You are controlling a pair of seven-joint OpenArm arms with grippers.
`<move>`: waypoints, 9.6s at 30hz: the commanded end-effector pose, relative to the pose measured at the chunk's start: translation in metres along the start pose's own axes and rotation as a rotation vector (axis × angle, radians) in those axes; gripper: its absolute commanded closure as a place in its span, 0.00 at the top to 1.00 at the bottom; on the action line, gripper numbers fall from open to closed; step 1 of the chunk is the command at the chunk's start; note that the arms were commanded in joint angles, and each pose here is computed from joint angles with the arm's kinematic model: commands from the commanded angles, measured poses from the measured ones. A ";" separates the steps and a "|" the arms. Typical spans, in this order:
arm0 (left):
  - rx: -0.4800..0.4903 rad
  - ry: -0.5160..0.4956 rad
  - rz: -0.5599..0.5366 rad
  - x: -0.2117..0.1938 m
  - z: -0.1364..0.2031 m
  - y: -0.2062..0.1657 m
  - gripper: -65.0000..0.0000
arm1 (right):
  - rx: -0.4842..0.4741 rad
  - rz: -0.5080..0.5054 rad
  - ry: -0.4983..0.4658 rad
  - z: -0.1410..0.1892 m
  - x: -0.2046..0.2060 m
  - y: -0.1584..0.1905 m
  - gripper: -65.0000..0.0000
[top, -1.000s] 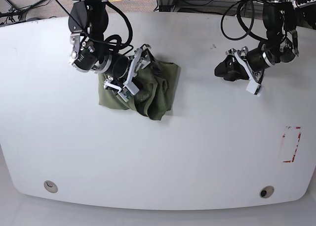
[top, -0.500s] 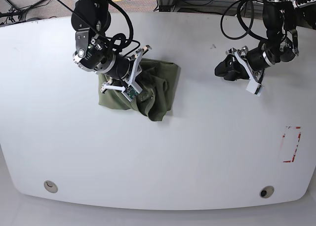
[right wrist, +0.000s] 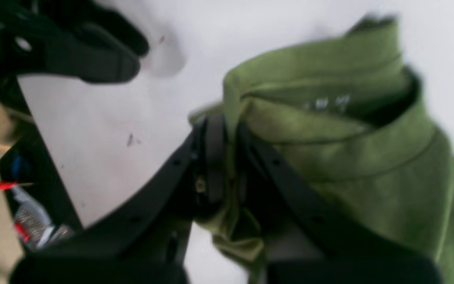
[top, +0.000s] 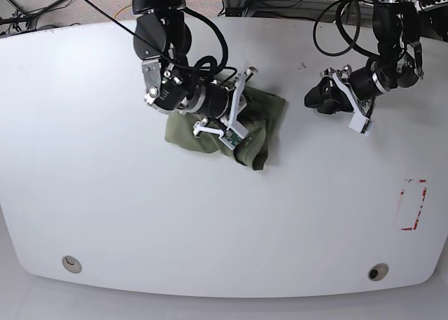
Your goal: Fold the T-shirt properly
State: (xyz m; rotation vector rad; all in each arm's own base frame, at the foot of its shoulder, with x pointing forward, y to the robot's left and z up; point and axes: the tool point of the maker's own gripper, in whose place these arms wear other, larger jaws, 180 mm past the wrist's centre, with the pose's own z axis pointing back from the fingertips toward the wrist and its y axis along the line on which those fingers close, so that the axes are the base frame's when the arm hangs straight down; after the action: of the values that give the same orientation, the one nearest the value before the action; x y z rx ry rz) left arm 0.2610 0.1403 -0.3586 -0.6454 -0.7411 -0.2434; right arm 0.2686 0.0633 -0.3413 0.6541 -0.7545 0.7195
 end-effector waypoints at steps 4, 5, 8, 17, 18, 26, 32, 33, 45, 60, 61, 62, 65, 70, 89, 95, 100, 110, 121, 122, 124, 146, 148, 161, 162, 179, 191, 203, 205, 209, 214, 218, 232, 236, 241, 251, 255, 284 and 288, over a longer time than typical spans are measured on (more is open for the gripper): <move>-0.018 -0.042 -0.035 0.015 0.005 -0.008 0.36 | 0.043 -0.015 -0.034 -0.012 0.012 0.002 0.41; -0.019 -0.045 -0.041 0.016 0.005 -0.009 0.36 | 0.045 -0.016 -0.037 -0.011 0.012 0.002 0.50; -0.021 -0.053 -0.056 0.020 0.006 -0.011 0.36 | 0.019 0.025 -0.080 0.001 0.028 0.002 0.72; -0.129 -0.050 -0.194 0.044 -0.012 -0.053 0.36 | -0.159 0.035 -0.200 0.057 0.049 -0.028 0.78; -0.150 -0.047 -0.214 0.047 -0.017 -0.059 0.36 | -0.184 0.020 -0.200 0.062 0.047 -0.037 0.78; -0.297 -0.004 -0.369 0.064 -0.046 -0.109 0.36 | -0.280 -0.014 -0.144 0.082 0.022 -0.079 0.74; -0.384 0.003 -0.427 0.069 -0.060 -0.142 0.36 | -0.261 -0.065 -0.067 0.067 0.001 -0.105 0.35; -0.395 0.003 -0.431 0.069 -0.063 -0.147 0.36 | -0.252 -0.085 -0.052 0.062 -0.005 -0.108 0.27; -0.262 0.137 -0.448 0.022 -0.108 -0.120 0.36 | -0.231 -0.171 -0.045 0.047 -0.034 -0.127 0.19; -0.008 0.211 -0.435 0.021 -0.063 0.016 0.36 | -0.234 -0.218 -0.053 0.047 -0.053 -0.137 0.19; 0.008 0.209 -0.449 0.027 -0.058 0.022 0.36 | -0.236 -0.212 -0.058 0.048 -0.051 -0.137 0.19; 0.025 0.198 -0.460 0.036 -0.052 0.028 0.36 | -0.240 -0.198 -0.067 0.050 -0.046 -0.137 0.19; 0.017 0.088 -0.459 0.070 -0.037 0.019 0.36 | -0.248 -0.157 -0.076 0.056 -0.033 -0.132 0.20; -0.037 -0.002 -0.489 0.097 -0.021 -0.015 0.36 | -0.272 -0.073 -0.082 0.070 -0.006 -0.120 0.20; -0.095 0.125 -0.440 0.025 -0.115 -0.077 0.36 | -0.266 -0.108 -0.037 0.070 -0.040 -0.114 0.19; -0.024 0.166 -0.409 0.021 -0.121 -0.041 0.36 | -0.262 -0.171 -0.022 0.066 -0.068 -0.127 0.19; 0.024 0.169 -0.398 0.044 -0.122 -0.011 0.36 | -0.244 -0.195 -0.003 0.062 -0.083 -0.115 0.19; 0.081 0.092 -0.489 0.102 -0.104 0.002 0.36 | 0.009 -0.018 0.012 0.012 -0.056 -0.017 0.19; 0.056 -0.040 -0.600 0.117 -0.057 -0.041 0.36 | 0.065 -0.028 -0.140 0.010 0.001 -0.003 0.19; 0.054 -0.037 -0.578 0.110 -0.059 -0.043 0.36 | 0.048 -0.043 -0.152 0.016 0.001 -0.012 0.19; 0.068 -0.041 -0.520 0.101 -0.062 -0.047 0.37 | 0.016 -0.072 -0.186 0.027 0.006 -0.030 0.19; 0.350 0.132 -0.249 -0.029 -0.103 0.028 0.69 | -0.102 -0.187 -0.251 0.102 -0.012 -0.099 0.19; 0.386 0.133 -0.228 -0.029 -0.088 0.048 0.69 | -0.108 -0.194 -0.250 0.103 -0.015 -0.100 0.19; 0.633 0.269 -0.218 -0.031 0.092 0.186 0.68 | -0.106 -0.117 -0.272 0.114 -0.001 -0.083 0.19; 0.663 0.283 -0.207 -0.033 0.107 0.196 0.68 | -0.105 -0.109 -0.277 0.115 0.001 -0.081 0.19; 0.955 0.222 -0.119 -0.006 0.251 0.256 0.68 | -0.067 -0.092 -0.255 0.115 -0.012 -0.062 0.19; 0.963 0.009 -0.416 0.080 0.199 0.161 0.57 | -0.340 -0.019 -0.156 0.137 -0.031 -0.117 0.19; 0.729 -0.396 -0.413 0.080 0.090 0.068 0.56 | -0.627 0.011 -0.324 0.162 -0.067 -0.174 0.19; 0.729 -0.464 -0.373 0.070 0.082 0.059 0.56 | -0.654 -0.038 -0.360 0.171 -0.089 -0.178 0.19; 0.707 -0.501 -0.343 0.046 0.070 0.044 0.56 | -0.691 -0.104 -0.346 0.184 -0.124 -0.175 0.19; 0.632 -0.469 -0.272 -0.010 0.062 0.001 0.56 | -0.692 -0.211 -0.332 0.202 -0.171 -0.140 0.19; 0.623 -0.391 -0.178 -0.067 0.076 -0.031 0.56 | -0.682 -0.321 -0.324 0.217 -0.205 -0.102 0.19; 0.633 0.040 0.035 -0.235 0.134 -0.073 0.56 | -0.672 -0.645 -0.136 0.247 -0.299 0.026 0.19; 0.626 0.142 0.094 -0.284 0.135 -0.064 0.56 | -0.659 -0.730 -0.051 0.240 -0.333 0.054 0.19; 0.630 0.247 0.184 -0.343 0.121 -0.039 0.56 | -0.576 -0.782 0.041 0.211 -0.362 0.078 0.19; 0.643 0.383 0.320 -0.404 0.088 0.010 0.56 | -0.524 -0.864 0.169 0.163 -0.419 0.063 0.19; 0.643 0.417 0.371 -0.415 0.074 0.020 0.56 | -0.571 -0.884 0.240 0.158 -0.442 0.045 0.19; 0.673 0.645 0.260 -0.407 0.017 0.061 0.56 | -0.620 -0.710 0.570 0.114 -0.475 0.000 0.20; 0.674 0.638 0.260 -0.406 0.015 0.062 0.56 | -0.610 -0.715 0.564 0.111 -0.474 0.002 0.20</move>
State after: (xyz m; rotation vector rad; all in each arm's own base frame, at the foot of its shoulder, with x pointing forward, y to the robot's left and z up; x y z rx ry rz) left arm -0.0150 0.1860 -0.6599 -0.0113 -0.0845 0.0534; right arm -0.0195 -0.1752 -0.6510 0.1044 -0.1528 -0.0159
